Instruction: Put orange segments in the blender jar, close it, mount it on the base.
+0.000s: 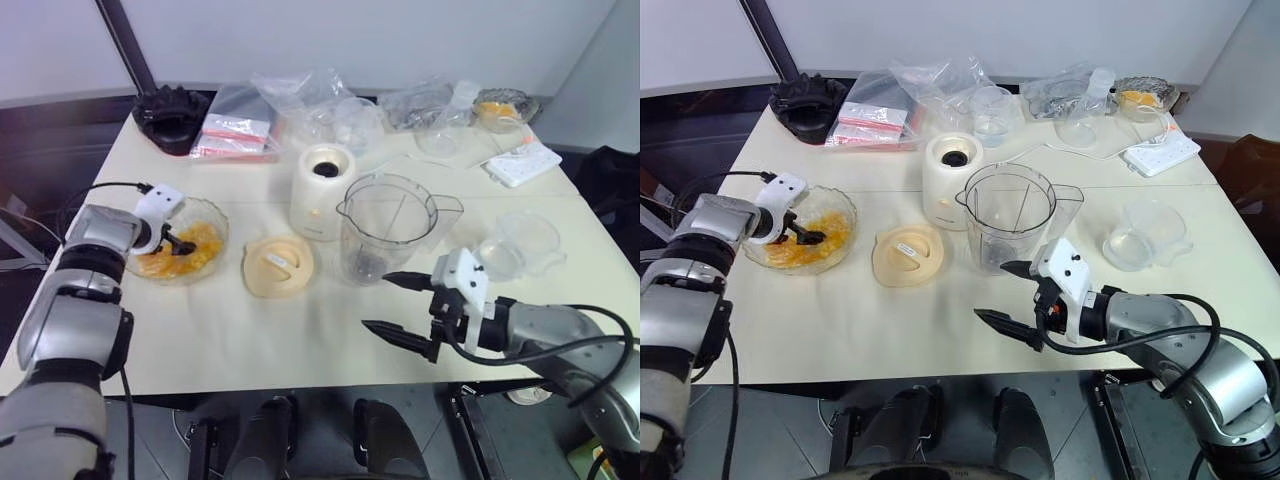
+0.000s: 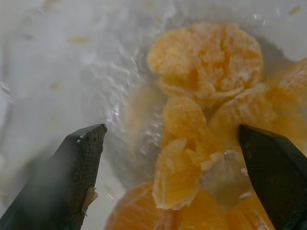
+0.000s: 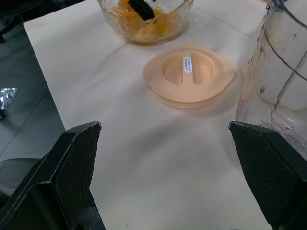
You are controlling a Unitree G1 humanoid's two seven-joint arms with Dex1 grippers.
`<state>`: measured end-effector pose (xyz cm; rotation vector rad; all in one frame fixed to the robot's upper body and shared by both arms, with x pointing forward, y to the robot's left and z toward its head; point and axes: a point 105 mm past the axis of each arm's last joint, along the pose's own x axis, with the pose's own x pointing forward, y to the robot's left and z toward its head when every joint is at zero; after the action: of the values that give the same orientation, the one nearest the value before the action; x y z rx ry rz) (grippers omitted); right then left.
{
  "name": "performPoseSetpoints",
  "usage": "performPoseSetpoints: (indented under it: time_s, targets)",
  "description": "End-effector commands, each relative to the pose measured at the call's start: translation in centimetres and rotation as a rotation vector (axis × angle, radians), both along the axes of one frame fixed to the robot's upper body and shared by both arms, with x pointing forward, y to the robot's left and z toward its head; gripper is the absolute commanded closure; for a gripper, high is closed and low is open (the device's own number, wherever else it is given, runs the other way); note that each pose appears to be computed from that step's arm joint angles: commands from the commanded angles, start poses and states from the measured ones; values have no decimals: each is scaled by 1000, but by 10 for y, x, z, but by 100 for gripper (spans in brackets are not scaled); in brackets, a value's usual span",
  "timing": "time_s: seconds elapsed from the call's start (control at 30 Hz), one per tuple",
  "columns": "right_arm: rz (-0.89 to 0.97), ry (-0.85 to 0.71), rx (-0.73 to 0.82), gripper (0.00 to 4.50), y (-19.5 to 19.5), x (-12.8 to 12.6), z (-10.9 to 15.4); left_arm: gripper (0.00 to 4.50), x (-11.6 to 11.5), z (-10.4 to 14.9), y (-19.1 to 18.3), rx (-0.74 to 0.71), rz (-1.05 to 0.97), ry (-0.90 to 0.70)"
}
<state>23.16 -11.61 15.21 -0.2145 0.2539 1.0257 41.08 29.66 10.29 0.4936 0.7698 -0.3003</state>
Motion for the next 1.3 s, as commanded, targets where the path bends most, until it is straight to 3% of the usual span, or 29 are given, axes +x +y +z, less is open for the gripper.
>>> performPoseSetpoints:
  time_s: [0.03, 0.17, 0.23, 0.37, 0.5, 0.63, 0.73, 0.8, 0.93, 1.07, 1.3]
  targets:
    - [0, -43, 10, 2, 4, -1, 9, 0, 3, 5, 2, 27, 5, -11]
    - [-21, -47, 13, 2, 5, -3, 8, 0, 0, -7, -2, 42, -4, 28]
    - [-28, -48, 16, 0, 5, -4, 7, 54, -1, -11, -3, 44, -4, 36]
    - [-37, -51, 21, 0, 6, -4, 6, 235, -3, -16, -1, 38, 15, 45]
    - [-46, -51, 17, 0, 6, -4, 4, 447, -5, -21, 4, 39, 54, 45]
    - [-50, -50, 16, 0, 6, -3, 1, 447, -3, -14, 10, 66, 70, 20]
    - [-52, -50, 12, 0, 5, -3, -1, 447, 4, 10, 17, 121, 64, -37]
    - [-55, -49, 9, 0, 3, -3, -2, 447, 11, 41, 22, 188, 34, -103]
    - [-64, -42, 8, 0, 0, -4, -5, 447, 12, 84, 15, 122, -37, -162]
    - [-80, -33, 1, 0, -7, -2, -9, 447, -5, 91, 15, 87, -113, -121]
    - [-130, -38, -9, 0, -24, 5, -9, 447, -23, 85, 16, -123, -102, -107]
